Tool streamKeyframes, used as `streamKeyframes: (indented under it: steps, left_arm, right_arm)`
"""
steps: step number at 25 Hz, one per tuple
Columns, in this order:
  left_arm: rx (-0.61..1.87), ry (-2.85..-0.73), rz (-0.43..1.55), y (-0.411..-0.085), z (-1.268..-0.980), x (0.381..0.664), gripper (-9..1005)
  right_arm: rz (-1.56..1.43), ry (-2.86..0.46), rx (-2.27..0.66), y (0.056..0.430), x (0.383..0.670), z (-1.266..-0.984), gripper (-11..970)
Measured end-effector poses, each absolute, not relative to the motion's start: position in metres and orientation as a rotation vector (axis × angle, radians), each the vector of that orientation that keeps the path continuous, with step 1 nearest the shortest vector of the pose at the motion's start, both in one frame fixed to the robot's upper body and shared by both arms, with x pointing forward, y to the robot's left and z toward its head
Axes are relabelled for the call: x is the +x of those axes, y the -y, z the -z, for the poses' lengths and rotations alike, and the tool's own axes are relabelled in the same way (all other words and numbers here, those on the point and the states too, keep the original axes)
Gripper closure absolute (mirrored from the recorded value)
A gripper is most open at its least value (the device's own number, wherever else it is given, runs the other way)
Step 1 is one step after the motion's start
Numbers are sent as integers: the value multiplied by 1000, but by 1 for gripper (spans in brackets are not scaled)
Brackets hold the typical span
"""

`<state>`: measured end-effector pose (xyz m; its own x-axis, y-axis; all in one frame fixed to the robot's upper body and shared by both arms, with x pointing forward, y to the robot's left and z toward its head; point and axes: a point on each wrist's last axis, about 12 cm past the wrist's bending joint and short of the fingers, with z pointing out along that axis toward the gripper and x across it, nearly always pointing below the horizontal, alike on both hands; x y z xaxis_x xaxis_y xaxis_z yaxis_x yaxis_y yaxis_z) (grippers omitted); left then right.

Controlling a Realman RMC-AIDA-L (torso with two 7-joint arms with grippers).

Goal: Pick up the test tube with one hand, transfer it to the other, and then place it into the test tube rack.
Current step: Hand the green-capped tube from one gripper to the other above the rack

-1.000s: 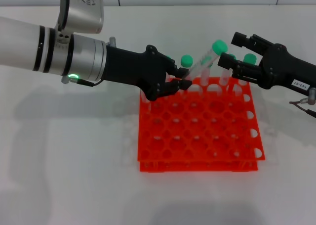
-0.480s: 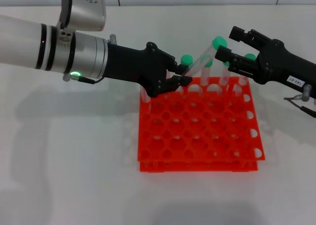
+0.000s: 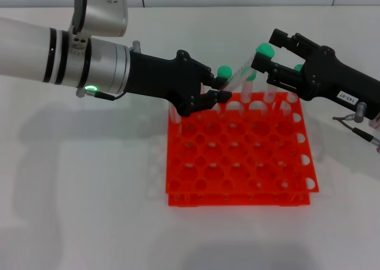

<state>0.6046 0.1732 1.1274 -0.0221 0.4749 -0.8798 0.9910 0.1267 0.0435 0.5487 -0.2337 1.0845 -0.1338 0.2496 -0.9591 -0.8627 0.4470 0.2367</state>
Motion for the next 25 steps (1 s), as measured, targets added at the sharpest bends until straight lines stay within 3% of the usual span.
streamKeyframes:
  steps: [25]
  left_arm:
    - [1459, -1612, 821, -172, -1128, 605, 768]
  right_arm:
    - [-1062, -1359, -598, 228, 546, -1083, 243]
